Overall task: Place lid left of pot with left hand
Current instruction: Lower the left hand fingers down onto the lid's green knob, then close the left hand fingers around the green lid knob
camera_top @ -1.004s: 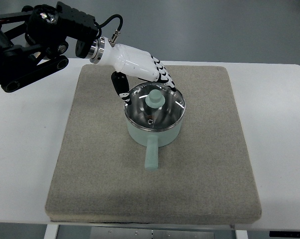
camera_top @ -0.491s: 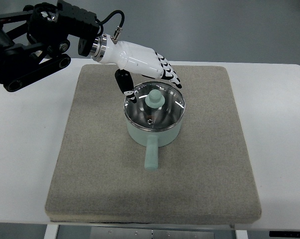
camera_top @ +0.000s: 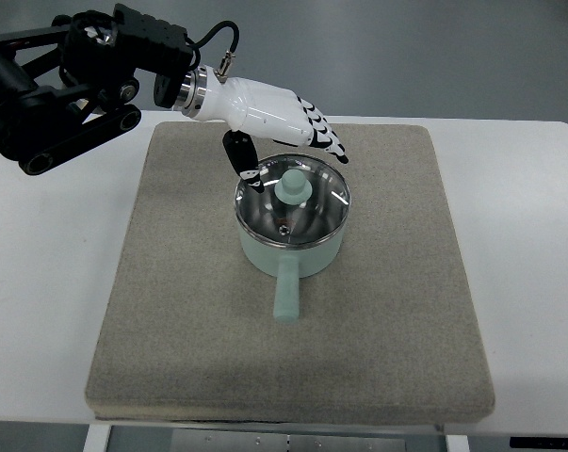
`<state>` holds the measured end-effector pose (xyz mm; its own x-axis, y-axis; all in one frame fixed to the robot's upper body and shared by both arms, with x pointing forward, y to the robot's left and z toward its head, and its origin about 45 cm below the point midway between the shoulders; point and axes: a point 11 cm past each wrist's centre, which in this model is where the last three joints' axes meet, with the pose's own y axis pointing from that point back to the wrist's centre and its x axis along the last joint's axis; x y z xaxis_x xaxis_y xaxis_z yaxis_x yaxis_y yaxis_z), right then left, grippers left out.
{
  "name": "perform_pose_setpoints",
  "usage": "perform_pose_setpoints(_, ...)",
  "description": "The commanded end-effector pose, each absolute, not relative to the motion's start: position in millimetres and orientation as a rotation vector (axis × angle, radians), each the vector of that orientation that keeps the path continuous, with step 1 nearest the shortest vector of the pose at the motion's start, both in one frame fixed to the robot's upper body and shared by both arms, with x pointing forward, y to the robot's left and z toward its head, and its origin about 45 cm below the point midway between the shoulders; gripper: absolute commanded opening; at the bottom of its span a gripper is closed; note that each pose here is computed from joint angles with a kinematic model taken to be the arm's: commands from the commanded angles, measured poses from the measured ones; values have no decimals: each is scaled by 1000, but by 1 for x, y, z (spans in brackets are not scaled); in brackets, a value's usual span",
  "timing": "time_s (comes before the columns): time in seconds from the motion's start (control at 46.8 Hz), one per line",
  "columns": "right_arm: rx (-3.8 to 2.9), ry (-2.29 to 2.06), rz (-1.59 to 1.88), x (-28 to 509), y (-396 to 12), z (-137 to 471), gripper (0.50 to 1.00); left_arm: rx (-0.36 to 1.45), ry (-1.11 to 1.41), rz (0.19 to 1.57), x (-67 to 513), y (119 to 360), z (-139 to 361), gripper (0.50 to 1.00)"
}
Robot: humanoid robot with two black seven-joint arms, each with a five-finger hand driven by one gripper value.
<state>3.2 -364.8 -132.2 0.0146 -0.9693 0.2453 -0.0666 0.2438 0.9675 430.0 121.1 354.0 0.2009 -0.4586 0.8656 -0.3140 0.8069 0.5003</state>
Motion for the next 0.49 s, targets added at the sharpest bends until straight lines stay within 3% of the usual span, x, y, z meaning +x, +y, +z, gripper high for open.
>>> perform_pose_setpoints(0.0, 1081, -1346, -978, 3, -365, -132, 921, 679, -1396, -113, 430, 121, 354, 990)
perform_pose_setpoints(0.278, 1081, -1346, -978, 3, -365, -132, 921, 684, -1396, -118, 430, 121, 352, 986)
perform_pose_setpoints(0.47, 1081, -1346, -978, 3, -365, -132, 921, 688, -1399, -121, 430, 122, 352, 919)
